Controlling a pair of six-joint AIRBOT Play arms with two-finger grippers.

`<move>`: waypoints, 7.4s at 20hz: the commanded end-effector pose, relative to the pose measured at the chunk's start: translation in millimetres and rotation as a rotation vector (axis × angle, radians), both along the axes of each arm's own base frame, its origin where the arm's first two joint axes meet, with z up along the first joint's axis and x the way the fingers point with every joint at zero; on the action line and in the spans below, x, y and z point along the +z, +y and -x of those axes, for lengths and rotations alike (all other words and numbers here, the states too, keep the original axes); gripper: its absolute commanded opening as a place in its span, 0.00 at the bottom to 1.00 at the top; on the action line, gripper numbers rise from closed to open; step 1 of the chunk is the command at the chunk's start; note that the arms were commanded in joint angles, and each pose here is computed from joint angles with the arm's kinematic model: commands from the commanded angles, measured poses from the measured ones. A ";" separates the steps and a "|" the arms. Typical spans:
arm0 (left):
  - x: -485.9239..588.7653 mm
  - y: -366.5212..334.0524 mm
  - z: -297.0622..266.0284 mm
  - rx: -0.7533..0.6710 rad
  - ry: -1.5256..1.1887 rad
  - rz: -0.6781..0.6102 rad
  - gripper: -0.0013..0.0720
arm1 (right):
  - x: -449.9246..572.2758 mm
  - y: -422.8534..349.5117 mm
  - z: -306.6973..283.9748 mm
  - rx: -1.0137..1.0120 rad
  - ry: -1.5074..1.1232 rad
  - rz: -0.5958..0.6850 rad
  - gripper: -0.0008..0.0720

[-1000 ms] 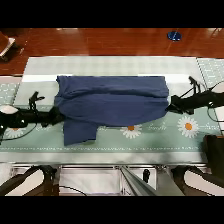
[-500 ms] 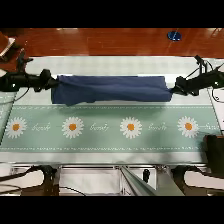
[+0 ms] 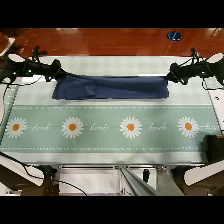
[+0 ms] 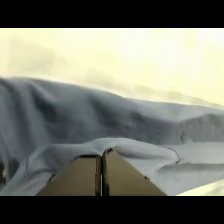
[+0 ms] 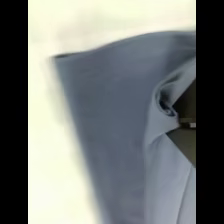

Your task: Fold the shirts.

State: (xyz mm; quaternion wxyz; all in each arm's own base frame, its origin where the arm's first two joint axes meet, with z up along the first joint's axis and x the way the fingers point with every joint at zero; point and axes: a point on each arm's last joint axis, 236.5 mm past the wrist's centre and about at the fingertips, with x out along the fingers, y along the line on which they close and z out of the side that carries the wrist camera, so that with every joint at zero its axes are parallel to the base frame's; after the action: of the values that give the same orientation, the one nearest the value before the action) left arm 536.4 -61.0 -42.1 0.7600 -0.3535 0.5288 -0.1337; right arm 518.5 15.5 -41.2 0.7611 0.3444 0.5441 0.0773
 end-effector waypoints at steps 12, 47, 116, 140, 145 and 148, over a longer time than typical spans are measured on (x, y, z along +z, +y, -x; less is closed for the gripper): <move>81.4 96.5 67.3 0.116 -0.176 -0.398 0.71 | -19.2 -94.7 43.3 -0.142 0.116 0.062 0.58; 14.4 -370.5 211.2 -0.720 -0.153 -0.139 0.04 | 195.3 44.6 301.7 0.132 -0.289 0.275 0.05; 66.7 -123.4 275.7 -0.185 -0.266 -0.139 0.04 | -58.7 183.4 252.0 -0.081 0.152 -0.169 0.57; 66.7 -123.3 275.6 -0.184 -0.267 -0.139 0.04 | 214.1 108.9 124.2 0.282 -0.278 0.009 0.05; 67.8 -123.2 274.1 -0.180 -0.273 -0.139 0.04 | 267.6 0.8 163.7 0.063 -0.257 0.080 0.05; 67.9 -123.2 274.0 -0.180 -0.273 -0.139 0.04 | 284.9 -61.9 199.9 -0.110 -0.219 0.120 0.05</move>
State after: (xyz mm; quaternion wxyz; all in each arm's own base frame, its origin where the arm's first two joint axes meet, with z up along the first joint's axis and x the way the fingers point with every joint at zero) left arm 261.9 -184.1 25.7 0.8318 -0.2301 0.4589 -0.2110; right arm 360.3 2.4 229.5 0.8428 0.2934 0.4377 0.1099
